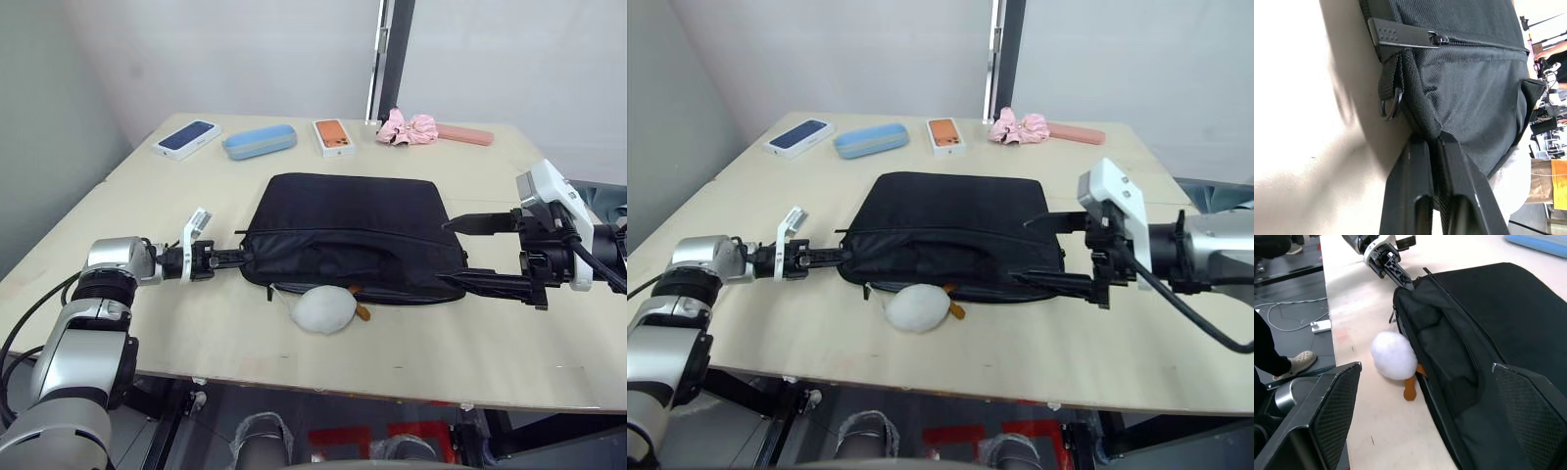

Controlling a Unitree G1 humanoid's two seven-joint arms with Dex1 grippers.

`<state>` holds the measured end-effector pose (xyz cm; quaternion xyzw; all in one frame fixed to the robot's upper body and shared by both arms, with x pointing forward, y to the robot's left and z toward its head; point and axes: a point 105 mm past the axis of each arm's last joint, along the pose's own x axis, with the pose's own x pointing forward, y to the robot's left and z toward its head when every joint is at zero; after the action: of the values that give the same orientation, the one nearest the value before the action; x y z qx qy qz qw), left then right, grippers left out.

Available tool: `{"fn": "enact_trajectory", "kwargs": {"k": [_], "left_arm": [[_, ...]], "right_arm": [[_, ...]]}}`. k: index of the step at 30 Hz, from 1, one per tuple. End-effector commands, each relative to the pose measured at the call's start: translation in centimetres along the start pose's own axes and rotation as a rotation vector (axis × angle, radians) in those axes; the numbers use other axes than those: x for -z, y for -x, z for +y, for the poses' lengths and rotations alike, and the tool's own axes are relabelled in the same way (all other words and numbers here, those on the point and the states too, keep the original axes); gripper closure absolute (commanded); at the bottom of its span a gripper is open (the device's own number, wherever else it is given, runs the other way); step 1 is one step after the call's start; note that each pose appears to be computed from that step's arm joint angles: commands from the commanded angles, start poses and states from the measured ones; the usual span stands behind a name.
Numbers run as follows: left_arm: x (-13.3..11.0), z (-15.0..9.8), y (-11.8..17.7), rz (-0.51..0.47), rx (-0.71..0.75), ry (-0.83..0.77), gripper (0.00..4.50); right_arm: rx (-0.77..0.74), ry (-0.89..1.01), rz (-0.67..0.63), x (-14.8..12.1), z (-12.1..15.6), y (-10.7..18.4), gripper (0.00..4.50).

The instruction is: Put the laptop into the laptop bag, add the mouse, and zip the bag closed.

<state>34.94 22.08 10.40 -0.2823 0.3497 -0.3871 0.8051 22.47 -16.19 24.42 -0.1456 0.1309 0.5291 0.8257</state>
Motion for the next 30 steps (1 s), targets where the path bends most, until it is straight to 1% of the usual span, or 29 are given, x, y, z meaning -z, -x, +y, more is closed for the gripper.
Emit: {"fn": "enact_trajectory", "kwargs": {"k": [1, 6, 10, 14, 19, 20, 22, 23, 25, 26, 27, 28, 29, 30], "left_arm": [[-2.3, -0.6, 2.6, -0.084, -0.013, -0.046, 4.45], [-3.0, 0.1, 5.9, -0.13, -0.1, -0.055, 4.45], [-3.0, 0.8, 8.0, -0.15, -0.156, -0.043, 4.45], [-2.7, 1.1, 8.4, -0.142, -0.173, -0.045, 4.45], [-1.6, 1.5, 7.9, -0.072, -0.177, -0.137, 4.45], [-1.6, 1.6, 7.8, -0.071, -0.178, -0.156, 4.45], [-2.1, 1.9, 7.9, -0.1, -0.205, -0.162, 3.77], [-2.6, 2.0, 8.0, -0.124, -0.216, -0.156, 3.35], [-3.2, 1.9, 8.1, -0.153, -0.225, -0.161, 2.73], [-3.5, 2.1, 8.2, -0.163, -0.242, -0.167, 2.34], [-3.6, 2.3, 8.3, -0.17, -0.259, -0.165, 2.05], [-3.7, 2.4, 8.4, -0.175, -0.271, -0.161, 1.67], [-3.7, 2.4, 8.4, -0.162, -0.277, -0.183, 1.25], [-3.7, 2.6, 8.5, -0.152, -0.296, -0.196, 0.94]], "right_arm": [[-0.004, 0.048, -0.018, -0.6, -0.1, -0.3, 0.0], [-0.026, 0.047, -0.021, -0.5, -0.5, -1.2, 0.0], [-0.058, 0.044, -0.018, -0.2, -0.5, -2.1, 0.0], [-0.083, 0.041, -0.03, -0.2, -0.6, -3.1, 0.0], [-0.126, 0.047, -0.035, 0.0, -0.5, -4.8, 0.0], [-0.141, 0.045, -0.039, 0.0, -0.4, -5.1, 0.0], [-0.142, 0.043, -0.048, 0.1, -0.6, -5.5, 0.53], [-0.147, 0.026, -0.044, 0.3, -0.7, -5.7, 0.93], [-0.142, 0.027, -0.032, 0.7, -0.9, -6.2, 1.51], [-0.144, 0.03, -0.032, 0.8, -1.0, -6.4, 1.9], [-0.145, 0.035, -0.034, 0.7, -1.0, -6.5, 2.17], [-0.147, 0.036, -0.036, 0.7, -1.1, -6.6, 2.53], [-0.146, 0.039, -0.039, 0.6, -1.2, -6.7, 2.93], [-0.148, 0.041, -0.044, 0.5, -1.3, -6.8, 3.26]]}}
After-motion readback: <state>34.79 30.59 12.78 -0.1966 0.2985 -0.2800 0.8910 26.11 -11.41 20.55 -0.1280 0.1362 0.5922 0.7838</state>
